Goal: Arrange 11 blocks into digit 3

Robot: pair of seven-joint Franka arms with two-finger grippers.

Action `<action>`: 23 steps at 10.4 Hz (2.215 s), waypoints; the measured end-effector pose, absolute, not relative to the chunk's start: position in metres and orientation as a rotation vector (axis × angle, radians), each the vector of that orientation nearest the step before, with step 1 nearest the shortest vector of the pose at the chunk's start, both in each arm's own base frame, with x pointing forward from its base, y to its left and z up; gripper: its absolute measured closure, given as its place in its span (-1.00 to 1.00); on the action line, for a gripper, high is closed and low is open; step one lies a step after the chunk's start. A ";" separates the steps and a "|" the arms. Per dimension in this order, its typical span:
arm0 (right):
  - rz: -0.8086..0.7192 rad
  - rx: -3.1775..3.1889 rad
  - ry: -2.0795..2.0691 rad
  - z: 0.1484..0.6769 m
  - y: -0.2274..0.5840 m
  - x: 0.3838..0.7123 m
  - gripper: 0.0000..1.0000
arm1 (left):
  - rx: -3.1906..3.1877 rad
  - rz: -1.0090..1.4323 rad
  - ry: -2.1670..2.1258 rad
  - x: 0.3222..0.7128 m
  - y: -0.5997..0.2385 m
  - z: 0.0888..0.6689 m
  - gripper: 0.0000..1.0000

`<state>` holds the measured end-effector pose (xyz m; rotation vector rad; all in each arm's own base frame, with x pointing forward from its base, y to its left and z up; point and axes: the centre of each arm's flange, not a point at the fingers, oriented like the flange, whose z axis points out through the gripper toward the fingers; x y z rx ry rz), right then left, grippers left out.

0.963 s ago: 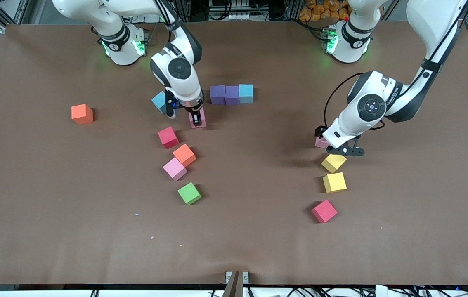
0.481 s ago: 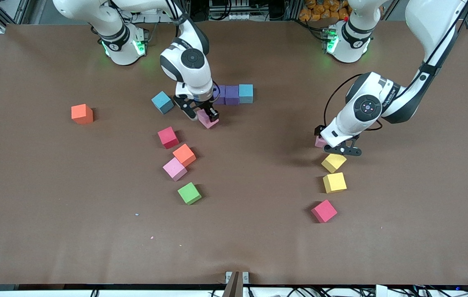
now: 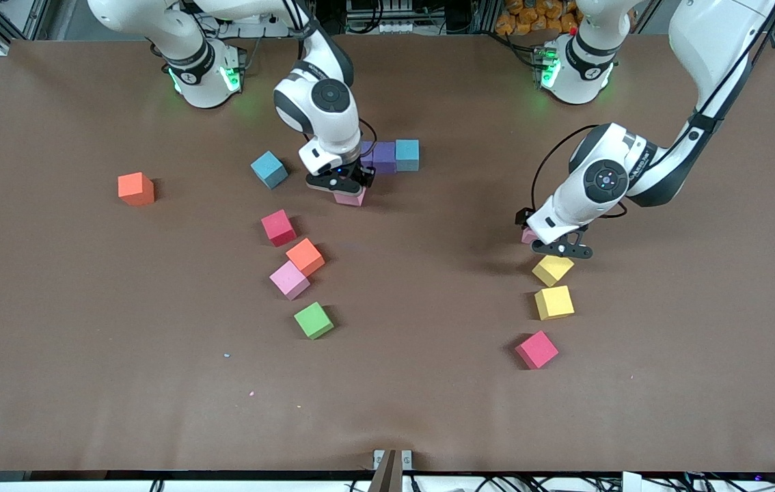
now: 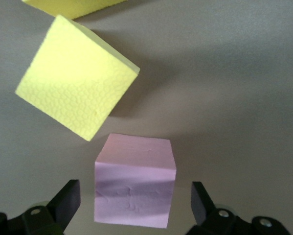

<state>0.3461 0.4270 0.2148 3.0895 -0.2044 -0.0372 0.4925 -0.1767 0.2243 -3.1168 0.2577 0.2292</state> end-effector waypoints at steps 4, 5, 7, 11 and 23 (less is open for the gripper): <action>-0.277 3.041 -0.002 0.240 0.452 0.362 -0.20 | -3.104 0.225 0.279 0.489 -0.172 0.218 -1.00; -0.281 3.040 0.004 0.235 0.455 0.364 -0.20 | -3.103 0.221 0.284 0.488 -0.171 0.216 -1.00; -0.273 3.046 0.008 0.227 0.459 0.365 -0.20 | -3.106 0.208 0.302 0.484 -0.169 0.209 -0.98; -0.256 3.056 0.045 0.217 0.471 0.355 -0.20 | -3.115 0.203 0.241 0.485 -0.165 0.205 -0.26; -0.234 3.018 0.157 0.202 0.474 0.345 -0.20 | -3.048 0.188 -0.419 0.526 -0.237 0.320 -0.21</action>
